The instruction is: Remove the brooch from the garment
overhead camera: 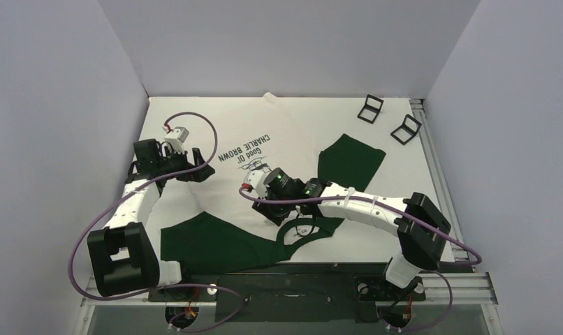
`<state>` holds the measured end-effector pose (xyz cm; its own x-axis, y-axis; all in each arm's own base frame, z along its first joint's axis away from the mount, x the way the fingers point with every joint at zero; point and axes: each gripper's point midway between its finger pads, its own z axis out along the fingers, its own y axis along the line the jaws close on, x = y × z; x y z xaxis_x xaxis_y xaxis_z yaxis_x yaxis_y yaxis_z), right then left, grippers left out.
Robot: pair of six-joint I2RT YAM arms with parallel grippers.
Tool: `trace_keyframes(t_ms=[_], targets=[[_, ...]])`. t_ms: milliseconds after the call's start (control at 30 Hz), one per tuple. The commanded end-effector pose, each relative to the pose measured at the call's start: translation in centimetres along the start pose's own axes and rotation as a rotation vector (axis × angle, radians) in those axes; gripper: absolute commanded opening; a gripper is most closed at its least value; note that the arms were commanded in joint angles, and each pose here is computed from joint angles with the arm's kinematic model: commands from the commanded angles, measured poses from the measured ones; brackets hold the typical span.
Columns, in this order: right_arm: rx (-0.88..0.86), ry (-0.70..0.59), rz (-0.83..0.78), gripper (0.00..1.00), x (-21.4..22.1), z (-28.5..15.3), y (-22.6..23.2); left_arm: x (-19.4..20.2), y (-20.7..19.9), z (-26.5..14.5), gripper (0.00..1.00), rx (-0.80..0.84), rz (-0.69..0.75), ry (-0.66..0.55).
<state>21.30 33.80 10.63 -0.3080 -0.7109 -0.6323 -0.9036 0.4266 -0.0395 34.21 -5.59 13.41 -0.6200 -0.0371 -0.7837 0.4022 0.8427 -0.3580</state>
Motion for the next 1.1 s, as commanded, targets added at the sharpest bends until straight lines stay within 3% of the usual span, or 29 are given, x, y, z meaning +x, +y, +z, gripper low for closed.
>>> trace_keyframes(t_ms=[0, 733, 1067], targets=[[0.095, 0.010, -0.033, 0.49, -1.8, 0.5, -0.1, -2.2, 0.1, 0.1, 0.85, 0.034, -0.092, -0.057], [0.099, 0.214, -0.043, 0.38, 1.2, 6.2, 2.0, -2.7, -0.5, -0.3, 0.85, 0.053, -0.060, -0.092], [0.162, 0.242, -0.063, 0.23, 1.7, 6.0, 0.8, -2.7, -0.6, -0.3, 0.85, 0.057, -0.051, -0.096]])
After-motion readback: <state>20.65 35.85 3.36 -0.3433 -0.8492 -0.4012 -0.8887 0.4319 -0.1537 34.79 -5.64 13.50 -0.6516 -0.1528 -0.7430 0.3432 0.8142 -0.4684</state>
